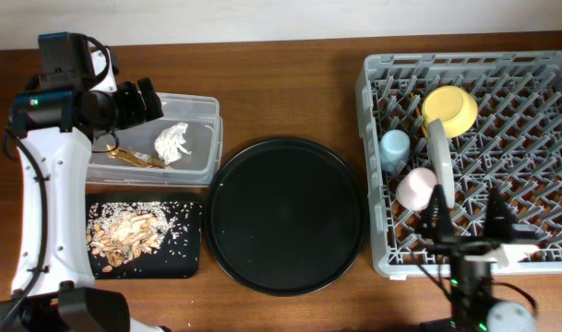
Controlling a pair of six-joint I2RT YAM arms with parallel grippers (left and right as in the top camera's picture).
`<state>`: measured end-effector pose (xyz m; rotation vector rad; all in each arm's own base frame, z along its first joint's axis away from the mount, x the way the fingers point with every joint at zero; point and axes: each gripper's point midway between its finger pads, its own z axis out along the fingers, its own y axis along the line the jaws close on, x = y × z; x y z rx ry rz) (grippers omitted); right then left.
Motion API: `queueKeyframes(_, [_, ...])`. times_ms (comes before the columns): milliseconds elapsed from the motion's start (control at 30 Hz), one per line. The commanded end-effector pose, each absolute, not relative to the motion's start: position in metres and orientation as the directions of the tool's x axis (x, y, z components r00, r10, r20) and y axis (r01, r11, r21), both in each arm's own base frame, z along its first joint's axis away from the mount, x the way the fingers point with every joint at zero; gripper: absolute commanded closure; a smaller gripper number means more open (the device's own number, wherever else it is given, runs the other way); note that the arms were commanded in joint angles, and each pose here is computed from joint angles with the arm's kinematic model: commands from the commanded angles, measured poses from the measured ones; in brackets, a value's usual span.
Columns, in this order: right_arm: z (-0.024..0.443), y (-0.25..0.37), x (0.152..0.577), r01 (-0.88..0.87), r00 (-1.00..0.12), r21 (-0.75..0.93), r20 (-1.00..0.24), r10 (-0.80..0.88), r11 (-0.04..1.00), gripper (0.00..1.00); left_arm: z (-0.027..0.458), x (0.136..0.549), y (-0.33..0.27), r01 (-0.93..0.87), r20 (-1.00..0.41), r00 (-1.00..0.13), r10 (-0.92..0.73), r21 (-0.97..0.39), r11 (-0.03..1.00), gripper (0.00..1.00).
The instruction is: Sort waste into correct bins and load items into the dishwasher rack
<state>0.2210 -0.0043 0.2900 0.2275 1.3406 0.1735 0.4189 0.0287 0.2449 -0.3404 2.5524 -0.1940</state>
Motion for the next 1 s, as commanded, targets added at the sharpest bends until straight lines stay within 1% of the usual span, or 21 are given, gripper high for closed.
queueKeyframes(0, [0.246, -0.017, 0.233, 0.035, 0.223, 0.4, -0.896, 0.383, 0.916, 0.01, 0.247, 0.419, 0.03, -0.209, -0.51, -0.81, -0.291, -0.212, 0.955, 0.01])
queueKeyframes(100, [0.213, -0.017, 0.242, 0.062, 0.166, 0.371, -0.919, 0.357, 0.926, 0.01, 0.247, 0.419, 0.03, -0.21, -0.509, -0.81, -0.291, -0.212, 0.955, 0.01])
queueKeyframes(167, [0.19, -0.013, 0.245, 0.08, 0.086, 0.27, -0.961, 0.264, 0.959, 0.01, 0.247, 0.419, 0.03, -0.209, -0.51, -0.81, -0.29, -0.212, 0.955, 0.01])
queueKeyframes(267, [0.175, 0.0, 0.247, 0.024, 0.004, 0.097, -0.995, 0.097, 0.995, 0.01, 0.247, 0.419, 0.03, -0.209, -0.51, -0.81, -0.291, -0.212, 0.955, 0.01])
queueKeyframes(333, [0.157, 0.0, 0.246, 0.031, -0.07, 0.091, -0.993, 0.093, 0.995, 0.01, 0.247, 0.419, 0.03, -0.21, -0.509, -0.81, -0.291, -0.212, 0.955, 0.01])
queueKeyframes(967, [0.157, 0.0, 0.246, 0.031, -0.069, 0.091, -0.993, 0.093, 0.995, 0.01, 0.247, 0.419, 0.03, -0.21, -0.509, -0.81, -0.291, -0.212, 0.955, 0.01])
